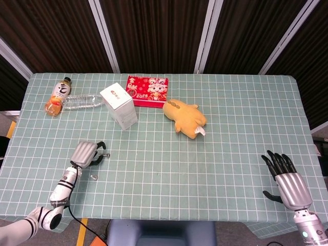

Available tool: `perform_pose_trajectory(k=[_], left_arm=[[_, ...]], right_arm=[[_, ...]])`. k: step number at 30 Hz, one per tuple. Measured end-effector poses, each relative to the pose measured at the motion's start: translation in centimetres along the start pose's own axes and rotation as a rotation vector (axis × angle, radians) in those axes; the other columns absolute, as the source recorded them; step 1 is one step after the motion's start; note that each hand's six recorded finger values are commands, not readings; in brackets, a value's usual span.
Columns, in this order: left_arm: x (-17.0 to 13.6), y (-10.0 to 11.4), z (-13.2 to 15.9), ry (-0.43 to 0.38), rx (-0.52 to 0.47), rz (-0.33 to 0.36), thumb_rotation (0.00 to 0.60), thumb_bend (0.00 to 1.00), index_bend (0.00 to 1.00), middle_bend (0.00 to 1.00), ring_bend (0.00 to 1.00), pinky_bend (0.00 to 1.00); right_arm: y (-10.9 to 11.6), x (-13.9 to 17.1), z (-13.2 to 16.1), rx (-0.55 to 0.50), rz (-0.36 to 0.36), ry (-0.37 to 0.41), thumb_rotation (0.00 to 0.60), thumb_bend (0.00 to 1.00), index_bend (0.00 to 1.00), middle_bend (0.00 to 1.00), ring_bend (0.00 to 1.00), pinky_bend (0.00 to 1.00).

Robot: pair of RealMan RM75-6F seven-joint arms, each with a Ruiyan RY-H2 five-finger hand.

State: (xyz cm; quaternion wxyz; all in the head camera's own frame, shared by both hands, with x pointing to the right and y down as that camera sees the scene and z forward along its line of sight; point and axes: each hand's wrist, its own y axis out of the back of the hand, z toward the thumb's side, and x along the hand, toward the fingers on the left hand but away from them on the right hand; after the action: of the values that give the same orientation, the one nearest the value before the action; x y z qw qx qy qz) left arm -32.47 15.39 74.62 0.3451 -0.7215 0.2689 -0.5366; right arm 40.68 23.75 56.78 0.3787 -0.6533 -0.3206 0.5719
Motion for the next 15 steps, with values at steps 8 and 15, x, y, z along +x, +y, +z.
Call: perform_pose_trajectory(k=[8, 15], left_arm=[[-0.1, -0.6, -0.7, 0.017, 0.002, -0.012, 0.600, 0.40, 0.45, 1.00, 1.00, 1.00], [-0.2, -1.3, -0.9, 0.020, 0.006, -0.022, 0.600, 0.40, 0.47, 1.00, 1.00, 1.00]], right_arm=[[0.0, 0.0, 0.1, -0.002, 0.002, 0.002, 0.600, 0.15, 0.00, 0.00, 0.00, 0.00], [0.0, 0.1, 0.1, -0.004, 0.002, 0.002, 0.600, 0.15, 0.00, 0.00, 0.00, 0.00]])
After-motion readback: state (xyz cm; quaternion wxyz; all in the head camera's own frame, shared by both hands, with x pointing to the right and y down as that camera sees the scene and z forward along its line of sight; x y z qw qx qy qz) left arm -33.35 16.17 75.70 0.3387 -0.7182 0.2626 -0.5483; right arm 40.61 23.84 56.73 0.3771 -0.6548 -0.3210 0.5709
